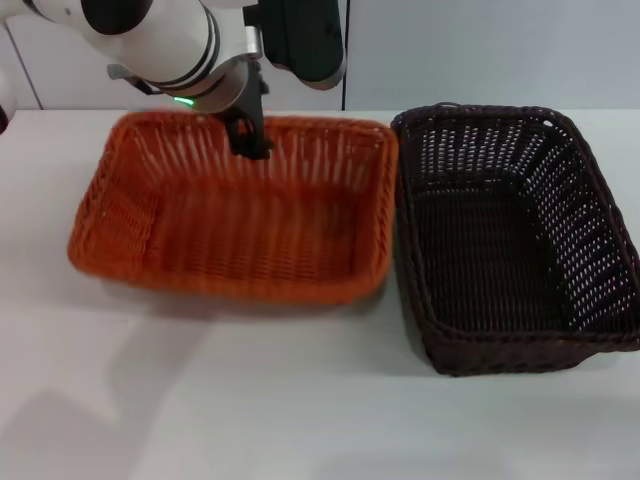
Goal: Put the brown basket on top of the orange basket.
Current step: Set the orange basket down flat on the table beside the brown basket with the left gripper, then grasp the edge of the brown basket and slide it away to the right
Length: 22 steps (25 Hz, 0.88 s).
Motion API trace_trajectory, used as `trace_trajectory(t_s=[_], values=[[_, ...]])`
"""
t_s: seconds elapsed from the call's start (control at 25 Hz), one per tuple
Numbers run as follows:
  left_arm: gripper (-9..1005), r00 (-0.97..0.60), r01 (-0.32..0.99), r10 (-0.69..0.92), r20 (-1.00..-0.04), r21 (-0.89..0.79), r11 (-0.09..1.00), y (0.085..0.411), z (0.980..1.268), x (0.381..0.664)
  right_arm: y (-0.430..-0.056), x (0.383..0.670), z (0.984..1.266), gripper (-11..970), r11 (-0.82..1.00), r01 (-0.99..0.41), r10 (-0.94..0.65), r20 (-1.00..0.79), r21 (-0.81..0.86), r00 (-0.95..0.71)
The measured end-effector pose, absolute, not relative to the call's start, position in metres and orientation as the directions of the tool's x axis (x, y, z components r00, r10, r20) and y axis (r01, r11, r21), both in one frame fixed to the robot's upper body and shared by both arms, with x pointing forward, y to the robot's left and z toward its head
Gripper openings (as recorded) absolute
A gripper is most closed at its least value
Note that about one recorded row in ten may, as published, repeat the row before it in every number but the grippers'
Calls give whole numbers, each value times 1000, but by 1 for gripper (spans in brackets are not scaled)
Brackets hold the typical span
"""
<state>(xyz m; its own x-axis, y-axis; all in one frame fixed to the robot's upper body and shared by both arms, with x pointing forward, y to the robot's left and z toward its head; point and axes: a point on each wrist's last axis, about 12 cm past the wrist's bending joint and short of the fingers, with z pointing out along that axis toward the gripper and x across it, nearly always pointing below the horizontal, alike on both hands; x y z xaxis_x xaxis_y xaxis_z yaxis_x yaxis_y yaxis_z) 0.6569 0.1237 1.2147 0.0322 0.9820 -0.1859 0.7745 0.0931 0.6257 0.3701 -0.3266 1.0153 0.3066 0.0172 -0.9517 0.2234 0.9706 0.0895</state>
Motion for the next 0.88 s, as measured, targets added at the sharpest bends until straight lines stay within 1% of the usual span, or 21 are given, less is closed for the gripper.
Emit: trace_trajectory(t_s=[0.24, 0.36, 0.48, 0.56, 0.6, 0.64, 0.68, 0.72, 0.76, 0.8, 0.88], values=[[655, 20, 716, 975, -220, 684, 139, 125, 1232, 655, -329, 369, 1016, 822, 968, 235, 7, -949, 85, 315], [659, -24, 650, 959, -281, 725, 229, 134, 1246, 654, -330, 368, 1017, 822, 967, 241, 0, -948, 81, 319], [663, -75, 516, 901, -427, 757, 401, 148, 1266, 651, -332, 368, 1017, 822, 959, 271, -11, -946, 81, 324], [666, -78, 413, 823, -562, 733, 540, 160, 1279, 647, -333, 369, 1018, 822, 954, 286, -15, -944, 85, 330], [667, -80, 380, 783, -617, 707, 596, 166, 1283, 646, -334, 370, 1019, 822, 954, 289, -18, -943, 84, 333], [669, -72, 330, 718, -692, 663, 672, 175, 1288, 644, -335, 372, 1019, 822, 954, 290, -24, -941, 80, 338], [670, -42, 256, 604, -796, 575, 777, 192, 1292, 638, -336, 373, 1020, 822, 954, 289, -30, -939, 74, 342], [714, -42, 256, 604, -796, 575, 777, 192, 1292, 638, -337, 374, 1021, 822, 955, 288, -36, -938, 69, 345], [757, -23, 223, 553, -833, 535, 815, 201, 1291, 634, -338, 375, 1021, 822, 956, 287, -41, -937, 65, 348], [801, 31, 186, 494, -869, 491, 851, 210, 1290, 627, -338, 377, 1022, 822, 957, 283, -43, -935, 62, 352], [801, 146, 137, 397, -906, 416, 899, 224, 1283, 611, -338, 380, 1023, 822, 960, 274, -44, -933, 60, 357]])
